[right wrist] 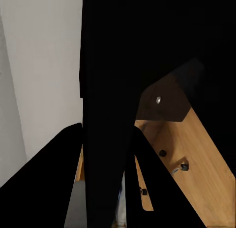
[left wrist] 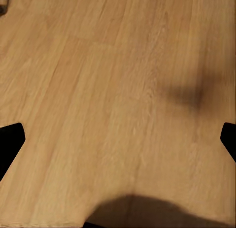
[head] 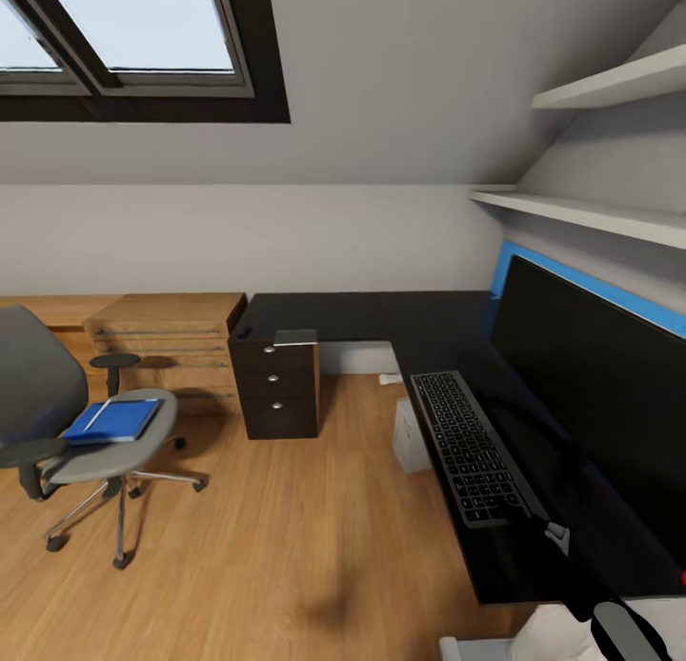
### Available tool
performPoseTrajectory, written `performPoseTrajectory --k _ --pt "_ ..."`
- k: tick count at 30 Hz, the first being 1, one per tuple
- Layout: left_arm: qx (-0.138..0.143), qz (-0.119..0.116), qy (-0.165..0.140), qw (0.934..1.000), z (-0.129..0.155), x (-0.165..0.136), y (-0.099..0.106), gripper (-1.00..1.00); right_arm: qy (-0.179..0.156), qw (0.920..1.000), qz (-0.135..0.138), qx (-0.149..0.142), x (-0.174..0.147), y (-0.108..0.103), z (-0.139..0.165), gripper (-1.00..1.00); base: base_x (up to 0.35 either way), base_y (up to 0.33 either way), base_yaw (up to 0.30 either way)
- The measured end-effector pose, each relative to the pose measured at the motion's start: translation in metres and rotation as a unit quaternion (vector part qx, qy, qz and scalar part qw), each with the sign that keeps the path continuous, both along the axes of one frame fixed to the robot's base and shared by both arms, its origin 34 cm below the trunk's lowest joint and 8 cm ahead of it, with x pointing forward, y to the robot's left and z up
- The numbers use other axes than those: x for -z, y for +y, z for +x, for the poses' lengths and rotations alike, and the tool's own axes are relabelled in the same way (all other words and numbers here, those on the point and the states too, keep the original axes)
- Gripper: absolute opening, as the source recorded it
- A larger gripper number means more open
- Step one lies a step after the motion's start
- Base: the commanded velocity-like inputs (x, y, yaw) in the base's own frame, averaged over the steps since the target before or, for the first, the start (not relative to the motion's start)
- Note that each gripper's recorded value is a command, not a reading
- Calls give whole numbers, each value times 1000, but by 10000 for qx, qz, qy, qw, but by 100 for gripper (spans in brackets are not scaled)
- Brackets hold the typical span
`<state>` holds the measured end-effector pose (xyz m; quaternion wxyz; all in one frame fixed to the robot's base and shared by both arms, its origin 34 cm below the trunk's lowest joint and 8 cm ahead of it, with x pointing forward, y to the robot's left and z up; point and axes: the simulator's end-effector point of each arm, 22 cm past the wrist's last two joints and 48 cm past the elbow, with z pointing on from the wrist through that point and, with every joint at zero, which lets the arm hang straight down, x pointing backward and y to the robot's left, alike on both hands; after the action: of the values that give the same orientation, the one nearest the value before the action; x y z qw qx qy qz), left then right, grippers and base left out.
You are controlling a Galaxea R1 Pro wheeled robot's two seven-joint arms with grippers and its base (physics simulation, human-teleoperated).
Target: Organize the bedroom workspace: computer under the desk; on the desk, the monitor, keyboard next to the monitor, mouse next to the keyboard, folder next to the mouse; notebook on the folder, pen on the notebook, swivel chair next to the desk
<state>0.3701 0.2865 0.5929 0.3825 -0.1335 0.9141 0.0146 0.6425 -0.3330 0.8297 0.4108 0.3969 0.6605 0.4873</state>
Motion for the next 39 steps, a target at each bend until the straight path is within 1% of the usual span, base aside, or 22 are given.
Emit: performPoseTrajectory --k 6,10,15,28,33,39 --pt "1 0 0 10000 0 0 0 100 17 10000 -3 1 1 0 -1 -100 -312 -3 0" --pt "0 0 -1 10000 0 0 0 100 18 10000 15 7 1 0 -1 -100 -155 -102 0" --pt "1 1 -7 10000 0 0 0 100 23 10000 16 1 2 0 -1 -100 -32 -119 0" --pt "0 2 -9 10000 0 0 0 100 77 10000 4 -8 5 2 -3 -100 -2 -9 0" --pt "0 2 -10 10000 0 -1 0 100 133 9999 -39 80 12 -1 -5 -100 0 0 0" --pt "-1 2 -10 10000 0 0 0 100 143 9998 -58 106 14 -3 -5 -100 0 0 0"
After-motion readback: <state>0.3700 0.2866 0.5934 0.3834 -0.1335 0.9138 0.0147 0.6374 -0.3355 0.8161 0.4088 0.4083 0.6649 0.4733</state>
